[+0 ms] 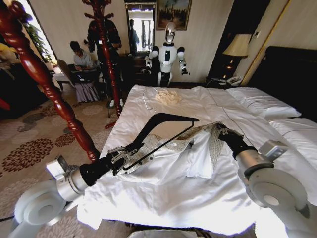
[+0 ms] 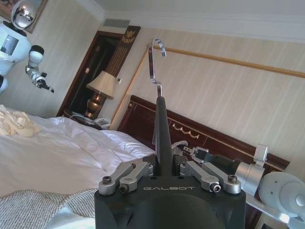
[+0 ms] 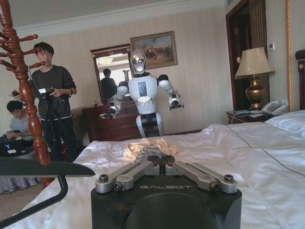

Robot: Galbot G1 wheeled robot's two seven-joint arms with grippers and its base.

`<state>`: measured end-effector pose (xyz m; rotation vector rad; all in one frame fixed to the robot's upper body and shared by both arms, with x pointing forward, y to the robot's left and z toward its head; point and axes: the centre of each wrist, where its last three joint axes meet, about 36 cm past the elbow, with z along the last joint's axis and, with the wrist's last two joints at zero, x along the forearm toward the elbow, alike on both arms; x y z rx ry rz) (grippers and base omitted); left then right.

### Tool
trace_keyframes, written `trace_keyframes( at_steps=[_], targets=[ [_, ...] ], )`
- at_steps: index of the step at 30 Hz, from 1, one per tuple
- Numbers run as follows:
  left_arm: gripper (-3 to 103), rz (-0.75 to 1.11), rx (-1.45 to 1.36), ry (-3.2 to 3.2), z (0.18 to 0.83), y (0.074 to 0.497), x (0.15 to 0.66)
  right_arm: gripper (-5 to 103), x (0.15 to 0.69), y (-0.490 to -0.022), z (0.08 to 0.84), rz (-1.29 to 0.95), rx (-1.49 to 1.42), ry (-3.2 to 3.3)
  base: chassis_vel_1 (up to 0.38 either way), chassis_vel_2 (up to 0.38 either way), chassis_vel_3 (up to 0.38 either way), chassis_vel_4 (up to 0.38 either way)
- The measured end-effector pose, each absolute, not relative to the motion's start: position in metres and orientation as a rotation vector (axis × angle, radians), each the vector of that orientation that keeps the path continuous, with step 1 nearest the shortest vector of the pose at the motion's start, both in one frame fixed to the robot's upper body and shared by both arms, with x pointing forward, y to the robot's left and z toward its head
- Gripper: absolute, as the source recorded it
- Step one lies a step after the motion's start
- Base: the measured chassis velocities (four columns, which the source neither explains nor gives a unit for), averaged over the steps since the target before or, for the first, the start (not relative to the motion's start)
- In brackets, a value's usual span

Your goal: Pick up the clothes from the bed and hang them on the clothes hanger.

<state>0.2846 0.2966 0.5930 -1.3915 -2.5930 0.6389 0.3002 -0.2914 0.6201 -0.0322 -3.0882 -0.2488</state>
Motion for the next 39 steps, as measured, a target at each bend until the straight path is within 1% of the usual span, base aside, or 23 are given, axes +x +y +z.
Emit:
trace_keyframes(
  at_steps=[9, 14, 17, 22, 24, 30, 39],
  targets=[
    [18, 0.595, -1.394, -2.625, 0.606, 0.302, 0.286, 1, 0.3, -0.291, 0.619, -0.26, -0.033, -3.079, 0.0, 0.0, 0.0, 0.0],
    [18, 0.538, -1.416, -2.644, 0.617, 0.309, 0.288, 1, 0.299, -0.291, 0.618, -0.261, -0.035, -3.078, 0.0, 0.0, 0.0, 0.0],
    [18, 0.521, -1.471, -2.632, 0.625, 0.313, 0.29, 1, 0.299, -0.291, 0.618, -0.261, -0.036, -3.077, 0.0, 0.0, 0.0, 0.0],
    [18, 0.474, -1.68, -2.54, 0.639, 0.314, 0.295, 1, 0.299, -0.291, 0.617, -0.268, -0.028, -3.073, 0.0, 0.0, 0.0, 0.0],
    [18, 0.453, -1.714, -2.512, 0.636, 0.319, 0.301, 1, 0.299, -0.291, 0.617, -0.271, -0.028, -3.072, 0.0, 0.0, 0.0, 0.0],
    [18, 0.379, -1.681, -2.498, 0.617, 0.338, 0.316, 1, 0.299, -0.293, 0.618, -0.287, -0.03, -3.086, 0.0, 0.0, 0.0, 0.0],
    [18, 0.309, -1.621, -2.504, 0.592, 0.337, 0.32, 1, 0.299, -0.295, 0.622, -0.312, -0.026, -3.083, 0.0, 0.0, 0.0, 0.0]
  ],
)
